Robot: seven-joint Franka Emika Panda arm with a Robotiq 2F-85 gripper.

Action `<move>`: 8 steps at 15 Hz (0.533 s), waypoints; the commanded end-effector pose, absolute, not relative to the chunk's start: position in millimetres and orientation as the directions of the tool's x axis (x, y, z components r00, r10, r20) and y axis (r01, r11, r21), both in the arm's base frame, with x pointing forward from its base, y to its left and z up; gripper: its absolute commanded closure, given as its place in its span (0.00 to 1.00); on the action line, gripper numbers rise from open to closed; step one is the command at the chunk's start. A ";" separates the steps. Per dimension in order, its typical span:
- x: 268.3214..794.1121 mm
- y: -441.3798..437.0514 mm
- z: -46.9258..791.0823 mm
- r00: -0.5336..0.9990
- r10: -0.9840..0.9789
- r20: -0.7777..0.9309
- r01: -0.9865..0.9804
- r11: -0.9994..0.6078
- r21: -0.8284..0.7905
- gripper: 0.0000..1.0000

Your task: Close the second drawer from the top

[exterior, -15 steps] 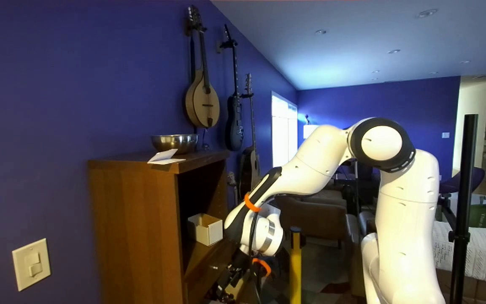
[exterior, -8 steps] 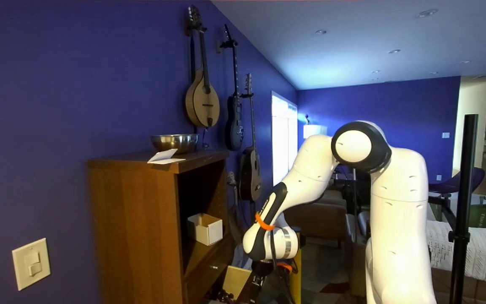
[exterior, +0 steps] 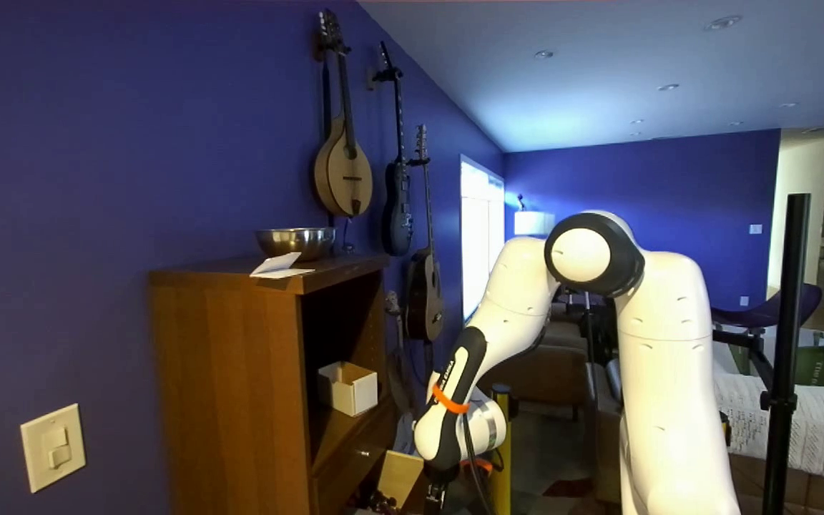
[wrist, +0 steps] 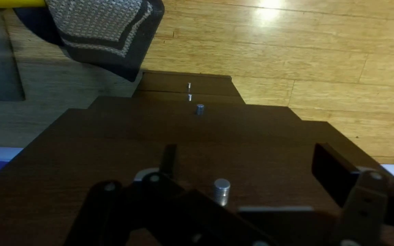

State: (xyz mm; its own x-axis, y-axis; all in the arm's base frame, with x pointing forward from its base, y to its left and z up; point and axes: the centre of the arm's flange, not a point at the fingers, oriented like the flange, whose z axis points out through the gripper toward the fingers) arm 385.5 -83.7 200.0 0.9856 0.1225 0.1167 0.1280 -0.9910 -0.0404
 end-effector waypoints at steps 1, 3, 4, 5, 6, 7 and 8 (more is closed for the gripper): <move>393.7 -70.7 187.3 0.982 0.014 0.188 0.015 -1.000 -0.007 0.00; 398.4 -65.4 182.8 0.975 -0.023 0.223 -0.018 -1.000 -0.025 0.00; 403.4 -61.9 180.5 0.970 -0.042 0.239 -0.031 -0.998 -0.047 0.00; 410.6 -58.4 179.4 0.965 -0.063 0.256 -0.046 -0.996 -0.073 0.00; 417.0 -54.4 181.3 0.957 -0.084 0.278 -0.060 -0.994 -0.092 0.00; 421.9 -51.9 181.9 0.951 -0.098 0.293 -0.067 -0.991 -0.114 0.00; 429.8 -50.4 181.4 0.945 -0.110 0.308 -0.074 -0.989 -0.129 0.00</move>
State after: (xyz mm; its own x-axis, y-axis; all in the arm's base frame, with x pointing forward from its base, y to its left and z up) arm 406.4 -48.7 204.9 0.9687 -0.0724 0.2376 -0.0552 -0.9954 -0.0783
